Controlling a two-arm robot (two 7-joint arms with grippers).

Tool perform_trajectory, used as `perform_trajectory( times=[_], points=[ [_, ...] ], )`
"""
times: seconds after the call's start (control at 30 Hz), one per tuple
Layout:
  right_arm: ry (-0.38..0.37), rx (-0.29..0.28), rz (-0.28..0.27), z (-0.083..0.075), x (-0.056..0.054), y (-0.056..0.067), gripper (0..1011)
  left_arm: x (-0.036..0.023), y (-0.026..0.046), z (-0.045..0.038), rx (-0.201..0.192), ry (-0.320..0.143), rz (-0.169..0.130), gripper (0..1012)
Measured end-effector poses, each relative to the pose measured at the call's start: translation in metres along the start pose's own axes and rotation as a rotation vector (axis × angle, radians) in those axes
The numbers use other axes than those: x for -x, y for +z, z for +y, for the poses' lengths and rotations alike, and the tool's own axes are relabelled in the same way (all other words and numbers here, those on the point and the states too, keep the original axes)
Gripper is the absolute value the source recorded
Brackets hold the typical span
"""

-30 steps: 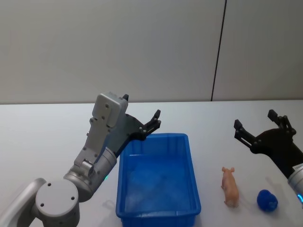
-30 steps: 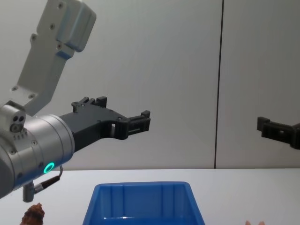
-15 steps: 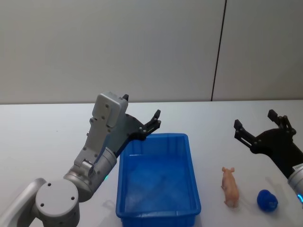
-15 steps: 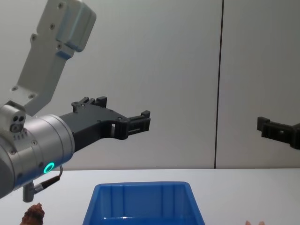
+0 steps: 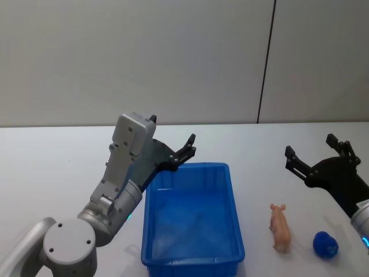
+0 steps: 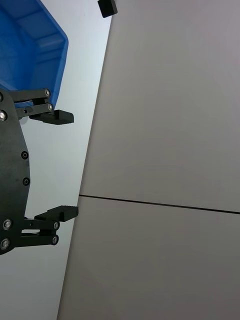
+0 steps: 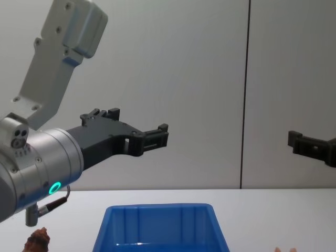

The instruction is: Pick up the two dolls from the table and place them into the box.

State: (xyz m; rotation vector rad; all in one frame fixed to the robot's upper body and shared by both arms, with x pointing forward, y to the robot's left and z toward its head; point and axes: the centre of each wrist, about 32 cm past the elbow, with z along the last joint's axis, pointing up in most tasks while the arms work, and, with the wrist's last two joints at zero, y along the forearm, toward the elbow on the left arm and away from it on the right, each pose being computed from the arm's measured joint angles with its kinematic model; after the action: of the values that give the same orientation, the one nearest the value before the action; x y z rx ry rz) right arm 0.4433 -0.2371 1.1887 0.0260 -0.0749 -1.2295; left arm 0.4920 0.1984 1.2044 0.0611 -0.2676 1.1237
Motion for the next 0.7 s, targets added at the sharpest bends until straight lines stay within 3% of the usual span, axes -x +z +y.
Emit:
perform_trajectory(
  times=[0.27, 0.7],
  points=[
    [-0.011, 0.014, 0.0, -0.01, 0.001, -0.001, 1001, 0.0, 0.0, 0.0, 0.0, 0.0, 0.0, 1001],
    [-0.083, 0.153, 0.014, -0.063, 0.004, -0.006, 1001, 0.0, 0.0, 0.0, 0.0, 0.0, 0.0, 1001]
  ],
)
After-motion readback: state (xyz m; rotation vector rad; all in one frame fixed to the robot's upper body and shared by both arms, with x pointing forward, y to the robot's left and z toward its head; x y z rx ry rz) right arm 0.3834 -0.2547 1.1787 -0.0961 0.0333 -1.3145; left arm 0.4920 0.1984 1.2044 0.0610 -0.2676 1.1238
